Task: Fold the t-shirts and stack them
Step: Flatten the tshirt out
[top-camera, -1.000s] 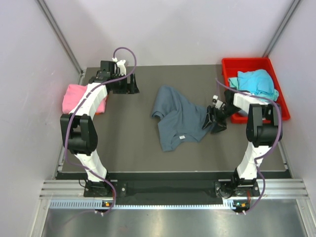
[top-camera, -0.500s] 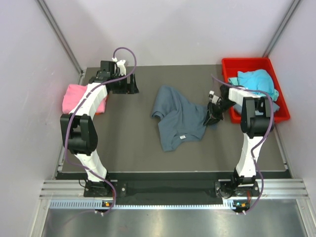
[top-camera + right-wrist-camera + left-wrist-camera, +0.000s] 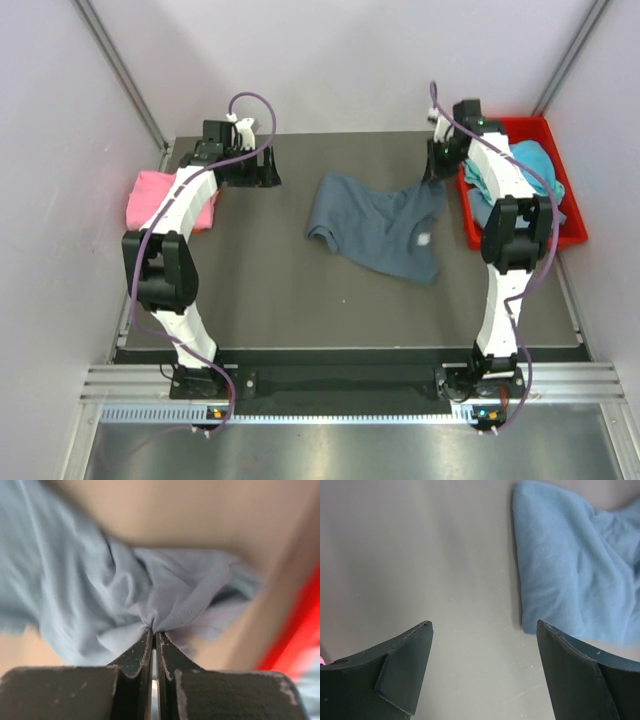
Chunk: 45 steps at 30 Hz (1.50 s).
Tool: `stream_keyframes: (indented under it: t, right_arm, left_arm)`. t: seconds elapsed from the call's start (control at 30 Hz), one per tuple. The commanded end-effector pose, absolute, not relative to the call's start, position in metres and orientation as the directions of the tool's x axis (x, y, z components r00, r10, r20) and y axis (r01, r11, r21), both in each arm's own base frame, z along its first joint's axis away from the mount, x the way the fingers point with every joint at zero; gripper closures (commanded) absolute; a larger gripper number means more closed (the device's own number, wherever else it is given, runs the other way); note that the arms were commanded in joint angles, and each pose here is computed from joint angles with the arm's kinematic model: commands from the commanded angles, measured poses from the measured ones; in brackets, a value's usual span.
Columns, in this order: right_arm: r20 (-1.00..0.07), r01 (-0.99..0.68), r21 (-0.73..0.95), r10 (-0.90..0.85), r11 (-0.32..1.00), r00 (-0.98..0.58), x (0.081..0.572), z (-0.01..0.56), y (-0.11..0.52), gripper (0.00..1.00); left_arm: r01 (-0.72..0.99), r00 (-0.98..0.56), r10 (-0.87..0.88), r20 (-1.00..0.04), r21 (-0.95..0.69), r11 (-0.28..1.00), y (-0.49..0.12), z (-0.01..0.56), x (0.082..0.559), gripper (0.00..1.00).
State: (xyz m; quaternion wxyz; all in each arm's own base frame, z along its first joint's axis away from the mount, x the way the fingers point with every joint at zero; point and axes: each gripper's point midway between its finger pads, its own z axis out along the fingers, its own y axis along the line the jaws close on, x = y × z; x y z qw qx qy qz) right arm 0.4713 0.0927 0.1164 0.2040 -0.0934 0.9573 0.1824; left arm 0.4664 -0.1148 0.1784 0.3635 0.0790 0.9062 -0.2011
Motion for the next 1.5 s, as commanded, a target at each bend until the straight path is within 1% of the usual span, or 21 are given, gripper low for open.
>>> stream_keyframes:
  t: [0.0,0.03,0.1,0.2,0.23,0.3,0.37,0.43,0.47,0.57,0.63,0.67,0.7,0.77,0.87,1.03,1.2,1.33,1.4,1.43,1.47]
  right_arm:
    - [-0.601,-0.337,0.102,-0.212,0.936,-0.771,0.524,0.171,0.082,1.0]
    - [-0.638,-0.363,0.061,-0.243,0.93,-0.73,0.541,0.184,0.086,1.0]
    - [-0.641,-0.427,0.024,-0.314,0.904,-0.7,0.542,0.186,0.108,1.0]
    - [-0.577,-0.614,-0.046,-0.523,0.788,-0.628,0.513,0.169,0.165,1.0]
    - [-0.522,-0.71,-0.038,-0.619,0.704,-0.586,0.483,0.153,0.197,1.0]
    - [-0.43,-0.803,0.018,-0.721,0.596,-0.544,0.436,0.132,0.223,1.0]
    - [-0.355,-0.879,0.156,-0.805,0.45,-0.475,0.37,0.112,0.259,1.0]
    - [-0.279,-0.885,0.289,-0.853,0.364,-0.442,0.312,0.1,0.274,1.0]
    - [-0.263,-0.879,0.322,-0.859,0.351,-0.439,0.298,0.097,0.277,1.0]
    - [-0.232,-0.85,0.377,-0.851,0.368,-0.471,0.278,0.09,0.278,0.99]
    - [-0.217,-0.841,0.349,-0.837,0.415,-0.503,0.287,0.084,0.273,0.92]
    - [-0.218,-0.822,0.341,-0.813,0.456,-0.541,0.298,0.084,0.264,0.75]
    - [-0.227,-0.795,0.339,-0.777,0.502,-0.587,0.307,0.087,0.261,0.67]
    - [-0.259,-0.734,0.339,-0.692,0.589,-0.674,0.334,0.097,0.243,0.56]
    - [-0.329,-0.707,0.251,-0.628,0.662,-0.705,0.367,0.114,0.217,0.49]
    - [-0.347,-0.659,0.23,-0.572,0.716,-0.743,0.378,0.129,0.183,0.47]
    - [-0.292,-0.527,0.355,-0.444,0.772,-0.847,0.364,0.12,0.148,0.47]
    - [-0.178,-0.357,0.578,-0.314,0.734,-0.933,0.323,0.11,0.131,0.46]
    - [-0.122,-0.263,0.659,-0.245,0.705,-0.962,0.309,0.107,0.126,0.46]
    - [-0.064,-0.181,0.711,-0.193,0.68,-0.979,0.297,0.101,0.121,0.46]
    - [-0.046,-0.164,0.721,-0.19,0.673,-0.981,0.291,0.097,0.12,0.46]
  left_arm:
    - [0.314,-0.685,-0.014,-0.728,-0.313,0.896,-0.12,0.196,0.48,0.11]
    - [0.314,-0.684,-0.016,-0.73,-0.314,0.896,-0.12,0.197,0.48,0.11]
    - [0.316,-0.679,-0.017,-0.734,-0.312,0.896,-0.12,0.199,0.482,0.11]
    - [0.315,-0.678,-0.017,-0.735,-0.311,0.897,-0.12,0.2,0.482,0.11]
    - [0.315,-0.677,-0.018,-0.736,-0.312,0.897,-0.12,0.201,0.481,0.11]
    - [0.314,-0.677,-0.018,-0.736,-0.311,0.897,-0.12,0.201,0.48,0.11]
    - [0.313,-0.679,-0.018,-0.734,-0.312,0.897,-0.12,0.2,0.479,0.11]
    - [0.31,-0.679,-0.021,-0.734,-0.313,0.898,-0.12,0.2,0.479,0.11]
    - [0.313,-0.679,-0.02,-0.734,-0.314,0.896,-0.121,0.2,0.479,0.11]
    - [0.311,-0.682,-0.022,-0.731,-0.317,0.896,-0.12,0.199,0.478,0.11]
    - [0.311,-0.682,-0.022,-0.731,-0.317,0.896,-0.12,0.199,0.478,0.11]
    - [0.31,-0.682,-0.022,-0.731,-0.316,0.897,-0.12,0.199,0.478,0.11]
    - [0.313,-0.684,-0.023,-0.729,-0.321,0.894,-0.121,0.199,0.477,0.11]
    - [0.314,-0.685,-0.024,-0.728,-0.324,0.892,-0.122,0.199,0.478,0.11]
    - [0.315,-0.684,-0.025,-0.729,-0.326,0.892,-0.121,0.199,0.479,0.11]
    - [0.328,-0.687,-0.021,-0.726,-0.337,0.883,-0.125,0.198,0.48,0.11]
    - [0.333,-0.695,-0.019,-0.719,-0.345,0.877,-0.127,0.195,0.484,0.11]
    - [0.337,-0.709,-0.01,-0.706,-0.352,0.873,-0.129,0.188,0.483,0.11]
    - [0.338,-0.714,-0.009,-0.7,-0.356,0.871,-0.13,0.186,0.482,0.11]
    - [0.339,-0.717,-0.007,-0.697,-0.358,0.87,-0.13,0.185,0.482,0.11]
    - [0.342,-0.717,-0.005,-0.697,-0.357,0.869,-0.13,0.184,0.483,0.11]
